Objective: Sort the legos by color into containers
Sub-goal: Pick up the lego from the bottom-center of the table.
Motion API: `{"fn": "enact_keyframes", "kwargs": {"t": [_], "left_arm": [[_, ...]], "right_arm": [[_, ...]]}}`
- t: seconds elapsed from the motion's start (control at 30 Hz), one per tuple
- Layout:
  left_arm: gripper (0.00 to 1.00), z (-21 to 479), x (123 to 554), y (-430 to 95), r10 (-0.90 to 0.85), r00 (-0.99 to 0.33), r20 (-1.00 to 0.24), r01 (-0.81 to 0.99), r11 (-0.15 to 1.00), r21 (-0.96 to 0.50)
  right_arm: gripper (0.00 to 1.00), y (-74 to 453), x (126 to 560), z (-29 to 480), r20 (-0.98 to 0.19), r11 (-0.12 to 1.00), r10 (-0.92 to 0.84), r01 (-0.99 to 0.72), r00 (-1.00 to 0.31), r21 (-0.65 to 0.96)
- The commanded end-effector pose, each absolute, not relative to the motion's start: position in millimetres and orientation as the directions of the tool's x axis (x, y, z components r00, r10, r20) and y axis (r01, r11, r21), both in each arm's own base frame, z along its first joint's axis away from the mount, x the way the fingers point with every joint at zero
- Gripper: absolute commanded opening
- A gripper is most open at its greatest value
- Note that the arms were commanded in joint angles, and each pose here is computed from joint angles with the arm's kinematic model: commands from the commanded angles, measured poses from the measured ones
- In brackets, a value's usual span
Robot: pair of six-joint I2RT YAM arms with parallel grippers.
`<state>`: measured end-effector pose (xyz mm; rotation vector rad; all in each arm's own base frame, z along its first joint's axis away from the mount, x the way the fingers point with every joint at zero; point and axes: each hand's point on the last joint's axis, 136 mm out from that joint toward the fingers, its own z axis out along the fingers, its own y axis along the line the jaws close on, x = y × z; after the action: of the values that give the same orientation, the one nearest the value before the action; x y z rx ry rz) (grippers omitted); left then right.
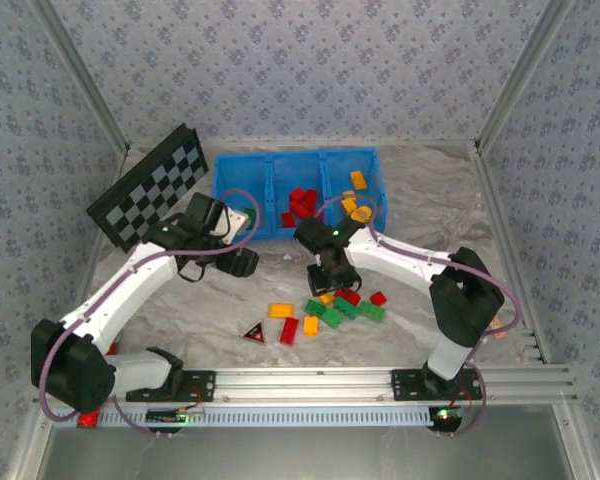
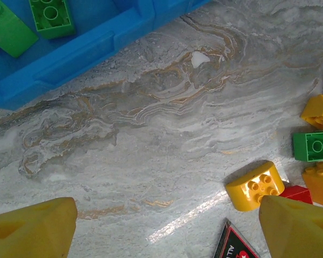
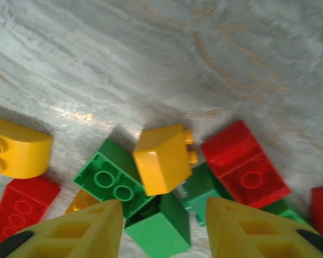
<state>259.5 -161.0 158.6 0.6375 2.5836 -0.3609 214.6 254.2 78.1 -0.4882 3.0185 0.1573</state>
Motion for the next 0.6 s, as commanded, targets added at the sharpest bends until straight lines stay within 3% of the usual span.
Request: {"fn": "enact_keyframes", "kwargs": {"t": [0.0,0.57], "left_arm": [[0.88,162.3,259.3,-162.2,0.363,-0.787,-0.499,0.494,0.855,-0.156],[0.88,160.3,260.3,-161.3,0.369,-0.791,-0.488,0.492,0.858,-0.148]], "right_arm": [[0.46,267.2,207.8,76.0,-0.101,0.947,-0.281,-0.293,-0.954,0.132],[0.38,250.8,214.3,39.4,-0.051,0.945,-0.326,-0.326,-0.944,-0.017]]}}
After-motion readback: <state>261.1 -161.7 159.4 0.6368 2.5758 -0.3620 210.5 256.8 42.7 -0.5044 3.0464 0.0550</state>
